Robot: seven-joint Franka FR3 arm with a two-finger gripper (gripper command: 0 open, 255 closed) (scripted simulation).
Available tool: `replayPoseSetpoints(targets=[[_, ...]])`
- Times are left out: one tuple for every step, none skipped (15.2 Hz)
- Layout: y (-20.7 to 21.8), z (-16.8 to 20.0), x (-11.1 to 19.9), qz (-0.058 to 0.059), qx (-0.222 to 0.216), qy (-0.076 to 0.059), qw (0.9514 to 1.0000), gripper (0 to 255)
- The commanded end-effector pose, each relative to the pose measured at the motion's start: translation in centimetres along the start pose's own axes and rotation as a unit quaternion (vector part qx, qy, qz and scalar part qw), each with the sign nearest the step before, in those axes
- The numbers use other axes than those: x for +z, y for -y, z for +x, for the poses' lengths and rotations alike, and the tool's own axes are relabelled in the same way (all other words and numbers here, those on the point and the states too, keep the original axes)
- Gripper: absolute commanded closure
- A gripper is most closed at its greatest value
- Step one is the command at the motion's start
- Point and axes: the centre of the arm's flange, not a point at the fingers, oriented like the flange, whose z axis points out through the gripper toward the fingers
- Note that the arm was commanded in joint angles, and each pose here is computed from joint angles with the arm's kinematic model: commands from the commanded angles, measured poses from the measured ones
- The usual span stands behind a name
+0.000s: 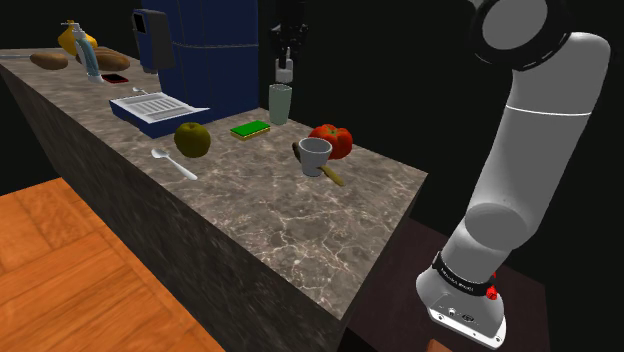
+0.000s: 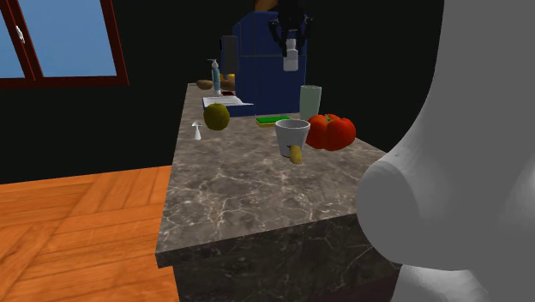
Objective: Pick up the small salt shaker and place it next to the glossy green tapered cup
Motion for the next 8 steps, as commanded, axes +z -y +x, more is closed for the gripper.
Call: replayPoseSetpoints(targets=[[-2.5, 1.1, 0.4, 0.0, -0.001, 0.0, 1.0, 255], [-3.7, 1.7, 0.5, 0.0, -0.001, 0.0, 1.0, 255], [-4.8, 2.3, 0.7, 0.0, -0.001, 0.0, 1.0, 255], [-5.2, 2.5, 0.8, 0.0, -0.001, 0.0, 1.0, 255], [-5.1, 2.4, 1.3, 0.0, -0.001, 0.0, 1.0, 255], [-5.1, 2.4, 1.8, 0.0, -0.001, 0.0, 1.0, 255], [-5.0, 2.3, 2.3, 0.0, -0.001, 0.0, 1.0, 255], [-5.0, 2.3, 2.9, 0.0, -0.001, 0.0, 1.0, 255]])
